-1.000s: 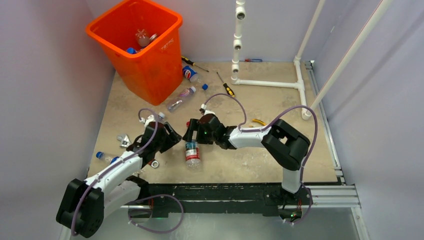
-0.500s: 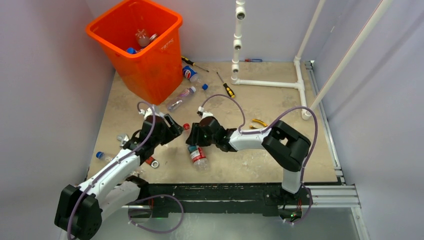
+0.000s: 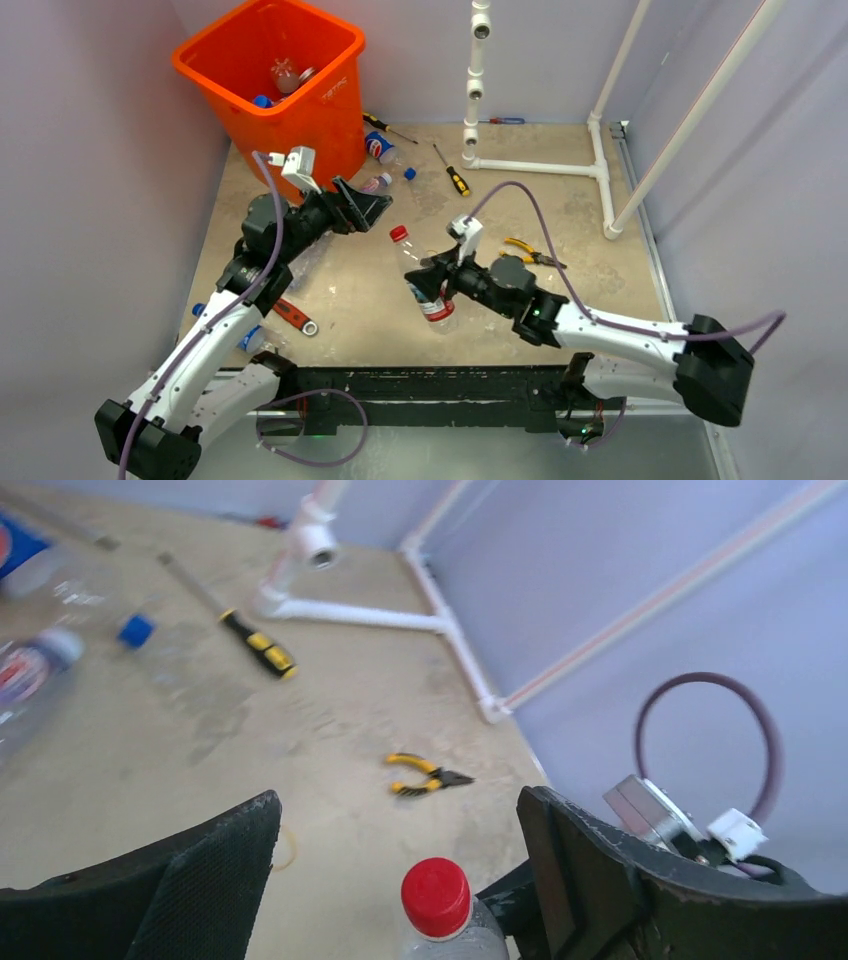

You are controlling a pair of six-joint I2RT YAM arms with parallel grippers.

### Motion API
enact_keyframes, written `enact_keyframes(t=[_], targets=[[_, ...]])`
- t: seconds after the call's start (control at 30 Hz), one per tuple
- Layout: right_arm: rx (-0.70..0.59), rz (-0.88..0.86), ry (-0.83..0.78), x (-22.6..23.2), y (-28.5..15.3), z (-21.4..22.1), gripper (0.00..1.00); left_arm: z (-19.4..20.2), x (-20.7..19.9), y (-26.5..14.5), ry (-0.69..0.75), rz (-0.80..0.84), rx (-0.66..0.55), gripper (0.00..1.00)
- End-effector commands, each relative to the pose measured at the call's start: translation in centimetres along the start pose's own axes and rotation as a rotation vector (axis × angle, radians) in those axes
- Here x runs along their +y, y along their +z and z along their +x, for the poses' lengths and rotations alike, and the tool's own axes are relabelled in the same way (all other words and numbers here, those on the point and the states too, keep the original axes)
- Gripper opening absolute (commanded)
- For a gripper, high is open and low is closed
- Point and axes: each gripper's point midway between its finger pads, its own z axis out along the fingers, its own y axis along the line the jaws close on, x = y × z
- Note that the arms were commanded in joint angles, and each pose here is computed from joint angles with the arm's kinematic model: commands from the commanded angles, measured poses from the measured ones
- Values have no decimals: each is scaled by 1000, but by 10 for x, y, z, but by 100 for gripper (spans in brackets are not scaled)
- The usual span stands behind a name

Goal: Put the plastic bottles in the bin
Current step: Pick up the plastic bottle at the center of the board.

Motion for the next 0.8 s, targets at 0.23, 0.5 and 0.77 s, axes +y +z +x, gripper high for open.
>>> enact_keyframes(t=[0.23, 0.5, 0.77], targets=[[-324, -81, -173, 10, -47, -60, 31, -8, -122, -28, 121, 699, -19, 86], [-408, -34, -163, 6, -54, -81, 26, 44, -127, -9, 132, 685, 128, 80], [-436, -45, -168, 9, -59, -89, 25, 49, -118, 2, 118, 613, 119, 67]])
